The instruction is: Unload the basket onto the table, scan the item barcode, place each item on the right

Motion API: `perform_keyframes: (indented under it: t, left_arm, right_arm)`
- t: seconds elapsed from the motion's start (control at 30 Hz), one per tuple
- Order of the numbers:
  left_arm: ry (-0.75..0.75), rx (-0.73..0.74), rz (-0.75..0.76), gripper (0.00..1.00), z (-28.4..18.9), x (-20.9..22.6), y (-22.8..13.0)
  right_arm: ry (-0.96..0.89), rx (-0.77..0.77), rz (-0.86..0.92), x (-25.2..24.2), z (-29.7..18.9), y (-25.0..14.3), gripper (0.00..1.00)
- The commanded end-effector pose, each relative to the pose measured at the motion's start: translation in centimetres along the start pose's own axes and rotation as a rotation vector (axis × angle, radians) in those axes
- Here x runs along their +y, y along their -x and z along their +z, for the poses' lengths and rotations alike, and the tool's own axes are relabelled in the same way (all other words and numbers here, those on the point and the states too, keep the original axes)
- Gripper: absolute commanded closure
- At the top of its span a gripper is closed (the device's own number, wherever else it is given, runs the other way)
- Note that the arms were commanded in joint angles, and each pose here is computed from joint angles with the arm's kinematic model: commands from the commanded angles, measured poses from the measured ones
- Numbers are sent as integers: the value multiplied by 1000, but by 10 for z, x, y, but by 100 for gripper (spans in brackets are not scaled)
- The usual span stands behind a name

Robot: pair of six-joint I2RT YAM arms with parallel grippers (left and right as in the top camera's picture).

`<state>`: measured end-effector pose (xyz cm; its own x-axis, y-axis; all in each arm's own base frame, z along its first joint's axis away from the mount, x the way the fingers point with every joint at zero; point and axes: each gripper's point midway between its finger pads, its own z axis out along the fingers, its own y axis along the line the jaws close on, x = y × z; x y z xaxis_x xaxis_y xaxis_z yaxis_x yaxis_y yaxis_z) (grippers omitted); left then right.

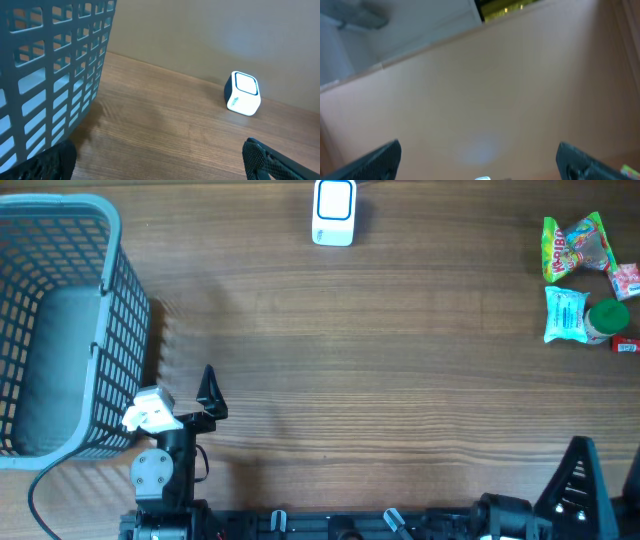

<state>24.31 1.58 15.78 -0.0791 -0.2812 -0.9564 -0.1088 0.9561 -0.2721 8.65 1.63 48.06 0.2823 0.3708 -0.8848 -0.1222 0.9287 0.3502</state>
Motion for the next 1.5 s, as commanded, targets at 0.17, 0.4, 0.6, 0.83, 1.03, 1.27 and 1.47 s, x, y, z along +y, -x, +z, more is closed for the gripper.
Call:
perform_keyframes:
  t: [0.17, 0.4, 0.6, 0.83, 1.03, 1.27, 1.47]
  left_arm:
    - [-2, -1, 1, 0, 0, 0, -1]
    - [-2, -1, 1, 0, 0, 0, -1]
    - [-2, -1, 1, 0, 0, 0, -1]
    - [-2, -1, 1, 0, 0, 0, -1]
    - [-2, -1, 1, 0, 0, 0, -1]
    - [-2, -1, 1, 0, 0, 0, -1]
    - [-2, -1, 1, 0, 0, 0, -1]
  right_arm:
    - [180, -177, -59, -31, 42, -84, 0]
    - [185, -110, -204, -63, 65, -178, 0]
    - [138, 56, -184, -93, 68, -252, 0]
    - [111, 256, -279, -107, 62, -300, 0]
    - [86, 329, -272, -114, 57, -317, 0]
    - [86, 329, -272, -115, 57, -317, 0]
    - [86, 330, -272, -114, 57, -317, 0]
